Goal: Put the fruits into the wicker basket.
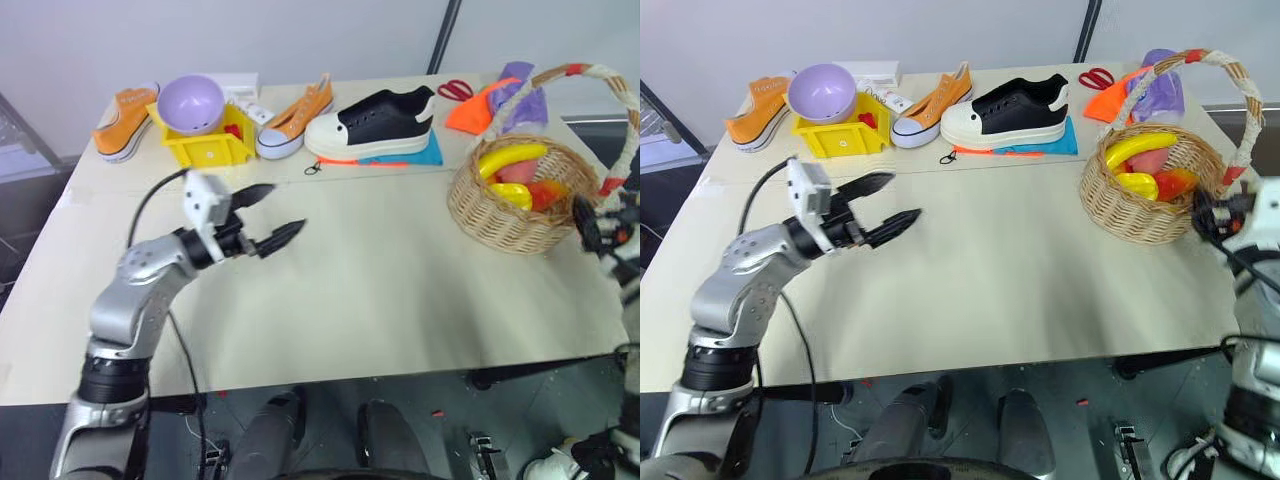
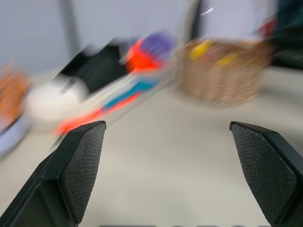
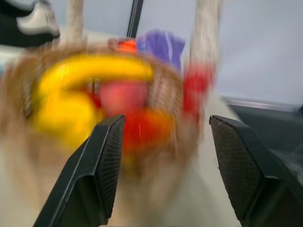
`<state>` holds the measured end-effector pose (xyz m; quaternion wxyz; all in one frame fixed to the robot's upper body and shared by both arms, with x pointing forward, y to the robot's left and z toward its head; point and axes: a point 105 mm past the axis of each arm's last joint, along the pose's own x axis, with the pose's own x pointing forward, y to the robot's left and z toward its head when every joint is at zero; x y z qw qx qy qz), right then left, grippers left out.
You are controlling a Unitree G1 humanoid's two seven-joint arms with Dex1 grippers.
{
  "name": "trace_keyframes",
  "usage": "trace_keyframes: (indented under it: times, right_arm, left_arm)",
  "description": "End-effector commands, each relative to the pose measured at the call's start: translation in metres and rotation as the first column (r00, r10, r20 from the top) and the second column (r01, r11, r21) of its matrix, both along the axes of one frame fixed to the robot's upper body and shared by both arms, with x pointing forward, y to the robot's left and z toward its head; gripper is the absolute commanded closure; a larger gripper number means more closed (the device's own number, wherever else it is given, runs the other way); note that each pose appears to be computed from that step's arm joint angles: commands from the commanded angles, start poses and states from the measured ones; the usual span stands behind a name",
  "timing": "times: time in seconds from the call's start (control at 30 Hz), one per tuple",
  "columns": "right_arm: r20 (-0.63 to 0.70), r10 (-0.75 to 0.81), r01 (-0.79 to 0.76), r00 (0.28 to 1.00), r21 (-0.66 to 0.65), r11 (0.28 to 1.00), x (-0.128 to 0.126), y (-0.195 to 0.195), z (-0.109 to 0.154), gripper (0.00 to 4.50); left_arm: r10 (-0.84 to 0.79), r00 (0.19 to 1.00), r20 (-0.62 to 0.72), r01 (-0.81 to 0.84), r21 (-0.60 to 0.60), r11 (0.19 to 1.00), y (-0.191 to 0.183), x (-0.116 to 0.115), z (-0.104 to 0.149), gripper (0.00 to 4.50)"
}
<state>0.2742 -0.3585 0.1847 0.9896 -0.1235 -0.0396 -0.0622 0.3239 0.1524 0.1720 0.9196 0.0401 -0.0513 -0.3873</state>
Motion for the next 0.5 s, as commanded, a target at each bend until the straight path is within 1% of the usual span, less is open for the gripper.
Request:
trace_keyframes:
  times: [0.03,0.1,0.2,0.3,0.5]
  right_arm:
    - [0.013,0.248,-0.247,0.969,-0.055,0.967,-0.014,0.043,0.006,1.56]
    - [-0.044,0.367,-0.369,0.929,-0.06,0.927,-0.016,0.07,-0.006,1.56]
    - [-0.076,0.495,-0.497,0.865,-0.011,0.867,-0.014,0.104,-0.018,1.56]
    - [-0.082,0.57,-0.569,0.818,0.037,0.822,-0.003,0.132,-0.027,1.56]
    - [-0.099,0.647,-0.642,0.756,0.08,0.763,0.015,0.16,-0.039,1.56]
  left_arm:
    - [0.144,0.989,0.013,-0.144,0.049,0.988,0.039,0.0,-0.012,0.0]
    - [0.184,0.983,-0.008,-0.183,0.076,0.98,0.05,-0.003,-0.025,0.0]
    - [0.231,0.972,-0.035,-0.226,0.114,0.967,0.062,-0.009,-0.042,0.0]
    - [0.252,0.966,-0.06,-0.242,0.136,0.961,0.065,-0.018,-0.054,0.0]
    - [0.27,0.959,-0.086,-0.257,0.135,0.957,0.064,-0.028,-0.061,0.0]
